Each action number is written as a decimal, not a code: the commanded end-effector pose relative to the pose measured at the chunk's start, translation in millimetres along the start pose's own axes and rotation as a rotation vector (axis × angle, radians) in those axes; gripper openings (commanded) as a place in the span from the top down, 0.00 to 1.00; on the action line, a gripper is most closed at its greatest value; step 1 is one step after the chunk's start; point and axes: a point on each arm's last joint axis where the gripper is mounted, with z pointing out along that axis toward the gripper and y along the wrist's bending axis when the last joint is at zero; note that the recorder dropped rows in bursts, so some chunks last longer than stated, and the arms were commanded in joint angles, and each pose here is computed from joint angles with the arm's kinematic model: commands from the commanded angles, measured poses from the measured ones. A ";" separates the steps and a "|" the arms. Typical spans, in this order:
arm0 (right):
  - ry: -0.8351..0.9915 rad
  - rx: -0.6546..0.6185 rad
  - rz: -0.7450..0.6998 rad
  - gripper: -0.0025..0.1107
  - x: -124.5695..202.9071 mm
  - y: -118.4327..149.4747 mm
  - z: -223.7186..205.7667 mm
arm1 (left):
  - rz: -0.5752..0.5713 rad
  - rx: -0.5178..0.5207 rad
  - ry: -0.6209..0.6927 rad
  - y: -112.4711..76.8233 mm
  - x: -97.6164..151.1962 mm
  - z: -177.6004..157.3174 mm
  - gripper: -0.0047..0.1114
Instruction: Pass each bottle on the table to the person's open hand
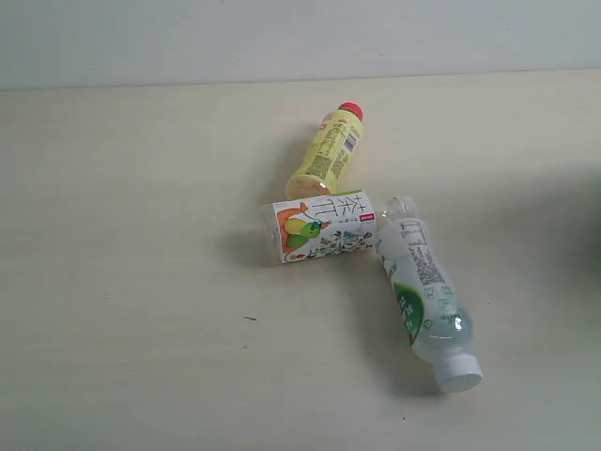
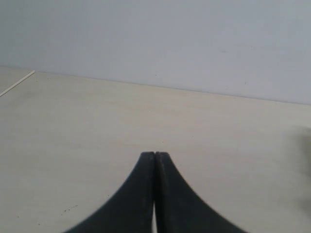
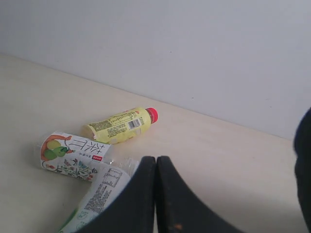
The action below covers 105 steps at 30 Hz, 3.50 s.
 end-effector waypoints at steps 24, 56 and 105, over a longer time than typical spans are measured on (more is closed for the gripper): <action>-0.105 -0.006 -0.019 0.98 -8.4 0.9 -0.7 | 0.005 -0.003 -0.008 0.2 -0.5 -0.4 0.96; 0.333 -0.239 0.335 0.98 -49.2 33.9 107.4 | 0.005 -0.003 -0.008 0.2 -0.5 -0.4 0.96; 1.359 0.040 0.313 0.68 64.2 57.6 258.3 | 0.005 -0.003 -0.008 0.2 -0.5 -0.4 0.96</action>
